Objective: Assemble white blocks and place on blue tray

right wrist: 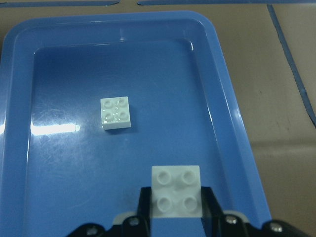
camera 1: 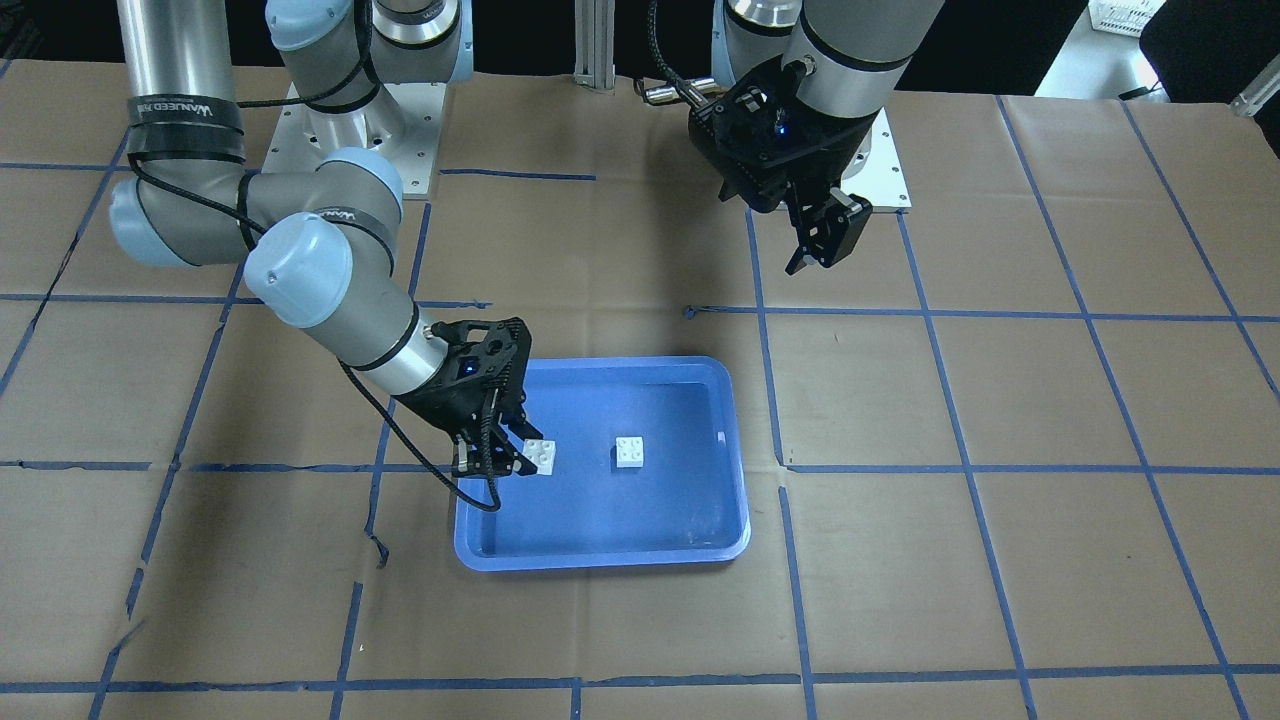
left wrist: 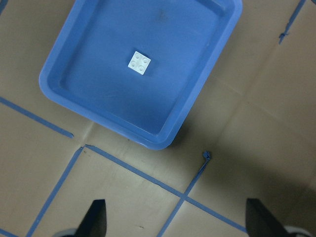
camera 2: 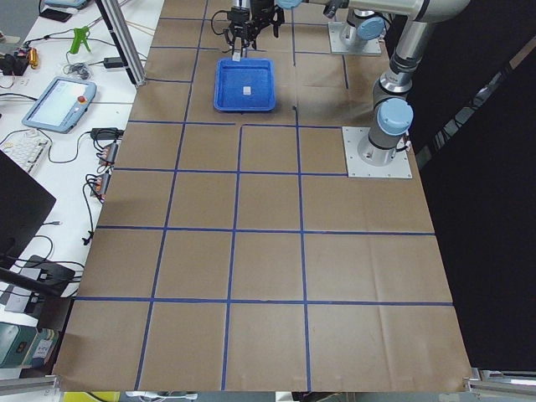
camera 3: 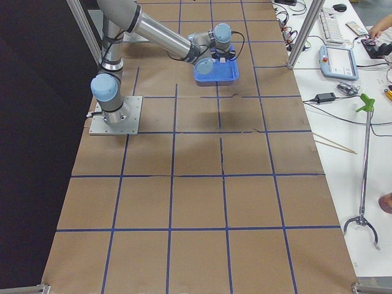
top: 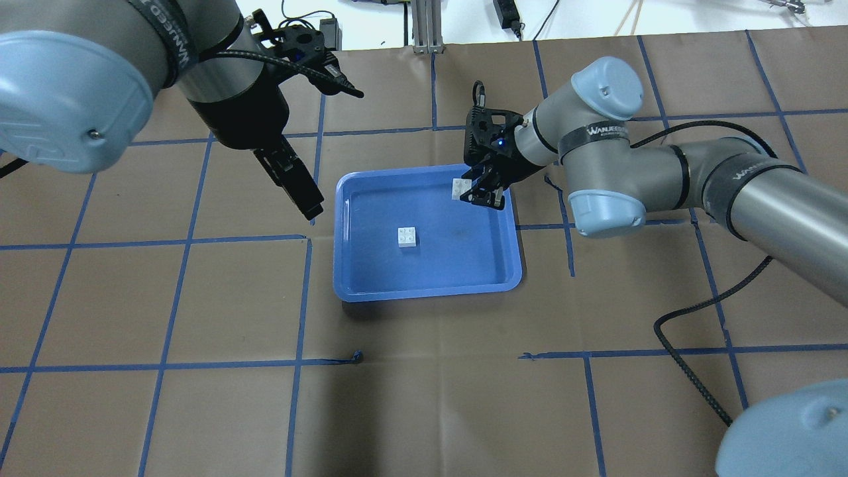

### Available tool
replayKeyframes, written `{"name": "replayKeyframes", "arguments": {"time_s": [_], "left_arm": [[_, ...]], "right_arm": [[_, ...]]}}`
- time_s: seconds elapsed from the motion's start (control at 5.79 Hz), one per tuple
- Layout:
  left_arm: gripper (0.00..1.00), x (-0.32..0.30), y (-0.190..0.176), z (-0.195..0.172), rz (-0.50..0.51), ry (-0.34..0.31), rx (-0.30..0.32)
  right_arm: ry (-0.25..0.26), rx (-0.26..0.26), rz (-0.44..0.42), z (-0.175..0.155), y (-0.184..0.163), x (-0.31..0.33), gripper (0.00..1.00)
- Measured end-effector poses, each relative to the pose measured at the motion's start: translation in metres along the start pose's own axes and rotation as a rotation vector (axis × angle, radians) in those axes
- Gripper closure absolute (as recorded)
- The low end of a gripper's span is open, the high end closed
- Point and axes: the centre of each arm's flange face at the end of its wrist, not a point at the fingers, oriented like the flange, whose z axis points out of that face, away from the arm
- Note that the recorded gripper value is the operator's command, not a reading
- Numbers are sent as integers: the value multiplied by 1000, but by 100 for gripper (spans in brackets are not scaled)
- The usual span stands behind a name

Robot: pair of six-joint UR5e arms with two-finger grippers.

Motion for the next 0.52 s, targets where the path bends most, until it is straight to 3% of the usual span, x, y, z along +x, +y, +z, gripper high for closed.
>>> {"name": "replayKeyframes", "arguments": {"time_s": [0.52], "left_arm": [[1,9,8,-18,-465,-33,63]], "right_arm": [[15,15,-55,54,0,-10,74]]}}
